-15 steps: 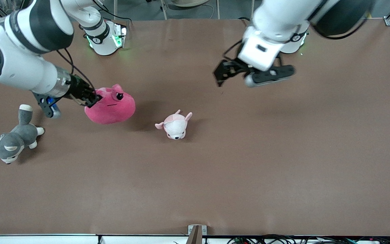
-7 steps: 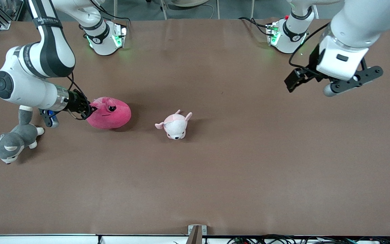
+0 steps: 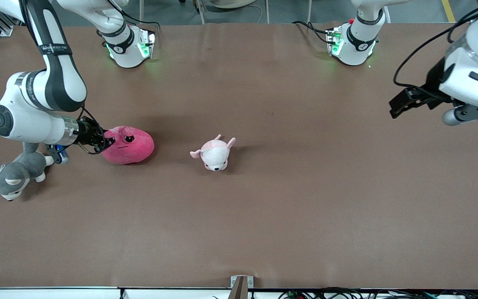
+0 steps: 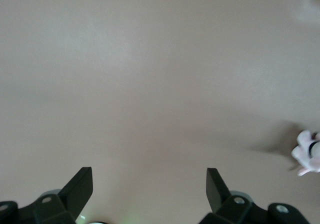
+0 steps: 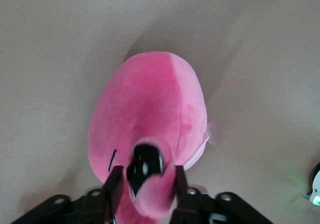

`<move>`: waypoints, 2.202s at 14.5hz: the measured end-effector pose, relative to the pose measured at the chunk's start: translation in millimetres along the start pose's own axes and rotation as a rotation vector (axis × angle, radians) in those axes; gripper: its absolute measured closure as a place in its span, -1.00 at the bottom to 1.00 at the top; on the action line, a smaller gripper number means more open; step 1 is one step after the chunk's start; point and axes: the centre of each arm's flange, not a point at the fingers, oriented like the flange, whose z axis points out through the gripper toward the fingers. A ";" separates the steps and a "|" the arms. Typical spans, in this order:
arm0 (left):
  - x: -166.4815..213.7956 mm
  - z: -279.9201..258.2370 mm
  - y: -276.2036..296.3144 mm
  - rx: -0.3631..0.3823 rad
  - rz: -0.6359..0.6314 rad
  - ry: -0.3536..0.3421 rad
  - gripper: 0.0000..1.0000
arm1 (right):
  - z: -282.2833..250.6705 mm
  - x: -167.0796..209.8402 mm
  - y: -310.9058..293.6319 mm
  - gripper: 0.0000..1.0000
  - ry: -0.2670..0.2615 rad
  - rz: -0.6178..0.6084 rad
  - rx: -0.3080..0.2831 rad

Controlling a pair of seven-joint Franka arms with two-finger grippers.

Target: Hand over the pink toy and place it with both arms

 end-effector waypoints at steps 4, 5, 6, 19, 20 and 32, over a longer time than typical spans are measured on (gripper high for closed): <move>13.4 -4.8 -62.7 0.005 0.127 -0.003 -1.00 | -23.5 7.8 -1.5 -0.91 0.030 -0.207 0.022; 14.5 -3.9 -71.1 0.007 0.137 -0.006 -1.00 | -37.6 10.8 -1.7 -1.00 0.053 -0.280 0.014; 14.8 -2.3 -78.1 0.006 0.146 -0.011 -1.00 | -54.7 14.1 -1.2 -1.00 0.078 -0.346 0.001; -12.9 6.8 -91.0 0.010 0.164 0.010 -1.00 | -229.6 35.9 34.0 -1.00 0.272 -0.922 -0.093; -12.5 6.4 -90.9 0.009 0.165 0.013 -1.00 | -242.8 31.9 36.7 -1.00 0.281 -0.927 -0.091; -8.4 -1.5 -94.6 0.003 0.160 0.041 -1.00 | -255.3 -7.8 29.1 -1.00 0.224 -0.929 -0.138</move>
